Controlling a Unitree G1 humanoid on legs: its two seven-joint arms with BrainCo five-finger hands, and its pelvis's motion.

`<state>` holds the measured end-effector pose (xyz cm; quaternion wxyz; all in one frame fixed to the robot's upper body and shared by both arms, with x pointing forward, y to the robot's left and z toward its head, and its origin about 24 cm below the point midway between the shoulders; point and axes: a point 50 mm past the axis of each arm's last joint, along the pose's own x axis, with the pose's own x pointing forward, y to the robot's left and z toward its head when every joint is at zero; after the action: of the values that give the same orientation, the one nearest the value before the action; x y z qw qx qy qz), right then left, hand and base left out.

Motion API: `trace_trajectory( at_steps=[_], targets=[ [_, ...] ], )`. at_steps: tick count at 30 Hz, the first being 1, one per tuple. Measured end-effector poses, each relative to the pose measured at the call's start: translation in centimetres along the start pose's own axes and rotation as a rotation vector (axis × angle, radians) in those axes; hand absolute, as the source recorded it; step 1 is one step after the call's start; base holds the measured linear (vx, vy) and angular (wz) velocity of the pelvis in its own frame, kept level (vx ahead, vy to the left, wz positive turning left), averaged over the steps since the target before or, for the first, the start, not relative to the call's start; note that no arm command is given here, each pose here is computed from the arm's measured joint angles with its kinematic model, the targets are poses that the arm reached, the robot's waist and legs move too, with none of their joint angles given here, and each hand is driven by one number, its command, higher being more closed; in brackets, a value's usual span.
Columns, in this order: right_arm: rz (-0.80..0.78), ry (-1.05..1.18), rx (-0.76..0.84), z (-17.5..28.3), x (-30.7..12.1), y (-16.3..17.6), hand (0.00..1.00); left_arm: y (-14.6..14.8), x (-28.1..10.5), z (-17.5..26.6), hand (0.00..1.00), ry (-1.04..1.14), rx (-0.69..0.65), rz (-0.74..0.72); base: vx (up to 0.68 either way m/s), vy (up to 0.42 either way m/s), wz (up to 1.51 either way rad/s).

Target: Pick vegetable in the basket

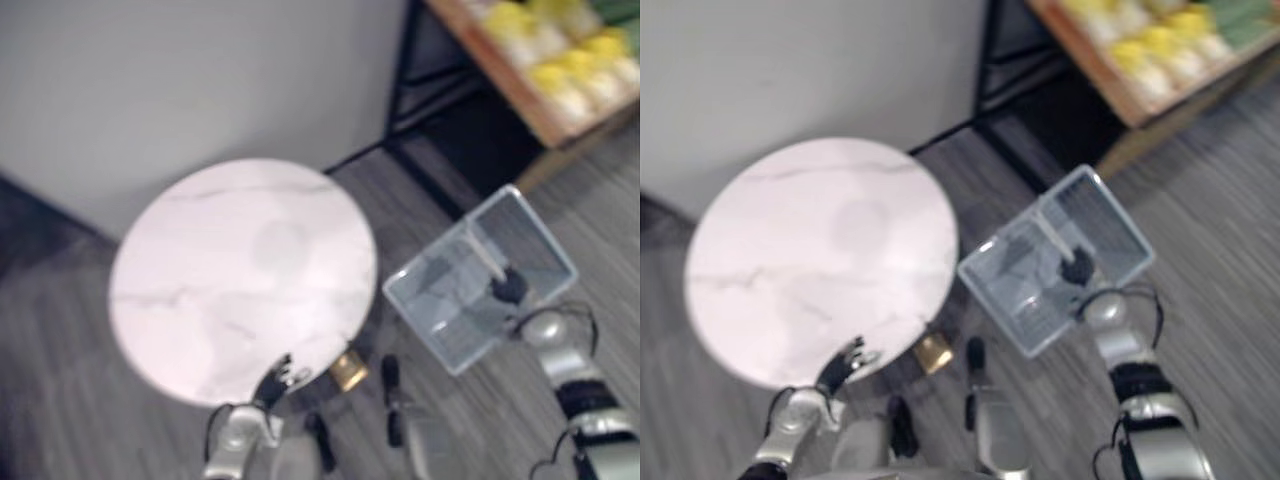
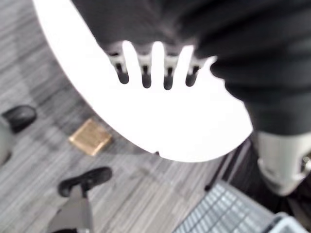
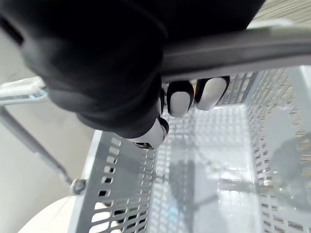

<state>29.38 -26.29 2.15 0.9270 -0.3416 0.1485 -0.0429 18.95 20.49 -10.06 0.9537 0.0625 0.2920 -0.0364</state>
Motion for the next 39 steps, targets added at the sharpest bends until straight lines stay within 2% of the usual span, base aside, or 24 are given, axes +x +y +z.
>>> trace_trajectory(
  at_steps=[2,4,11,14,18,23,26,29,33,36,39],
  targets=[
    [-0.013,0.062,0.011,-2.1,-1.0,0.3,1.0,0.3,-0.1,-0.1,0.0,0.009,-0.019,0.014,-0.12,0.026,-1.51],
    [-0.013,0.054,0.024,-1.6,-0.9,1.7,1.0,0.2,-1.4,-3.0,0.0,0.096,-0.064,0.046,-0.29,0.028,-2.89],
    [0.08,0.14,0.003,-4.3,-2.5,3.9,1.0,-0.6,-1.6,-4.5,0.0,0.181,-0.033,0.004,-0.02,-0.19,-1.64],
    [0.093,0.159,-0.019,-5.1,-2.9,3.4,1.0,-1.5,-1.9,-5.3,0.0,0.207,-0.042,-0.021,-0.05,-0.162,-1.3],
    [0.162,0.192,-0.025,-6.2,-3.7,3.8,1.0,-1.6,-2.8,-6.2,0.0,0.208,-0.12,0.009,0.01,-0.064,-1.09],
    [0.224,0.377,-0.01,-11.1,-7.4,5.3,1.0,-2.8,-2.5,-5.6,0.0,0.148,-0.168,-0.005,0.12,0.118,-0.08],
    [0.221,0.475,0.04,-13.3,-9.0,6.5,1.0,-2.5,-2.9,-6.1,0.0,0.16,-0.185,0.026,0.17,0.192,-0.14],
    [0.189,0.505,0.111,-14.0,-9.7,7.3,1.0,-1.5,-3.3,-6.4,0.0,0.172,-0.208,0.072,0.25,0.192,-0.18],
    [0.199,0.568,0.203,-15.0,-11.3,9.4,1.0,-0.9,-4.0,-7.3,0.0,0.221,-0.152,0.068,0.32,0.058,0.32],
    [0.21,0.582,0.281,-15.2,-12.7,11.0,1.0,-0.6,-3.0,-6.1,0.0,0.191,-0.138,0.062,0.39,-0.09,0.63],
    [0.182,0.582,0.344,-15.2,-12.8,11.0,1.0,-0.5,-1.8,-4.6,0.0,0.16,-0.109,0.037,0.37,-0.173,0.82]
  ],
)
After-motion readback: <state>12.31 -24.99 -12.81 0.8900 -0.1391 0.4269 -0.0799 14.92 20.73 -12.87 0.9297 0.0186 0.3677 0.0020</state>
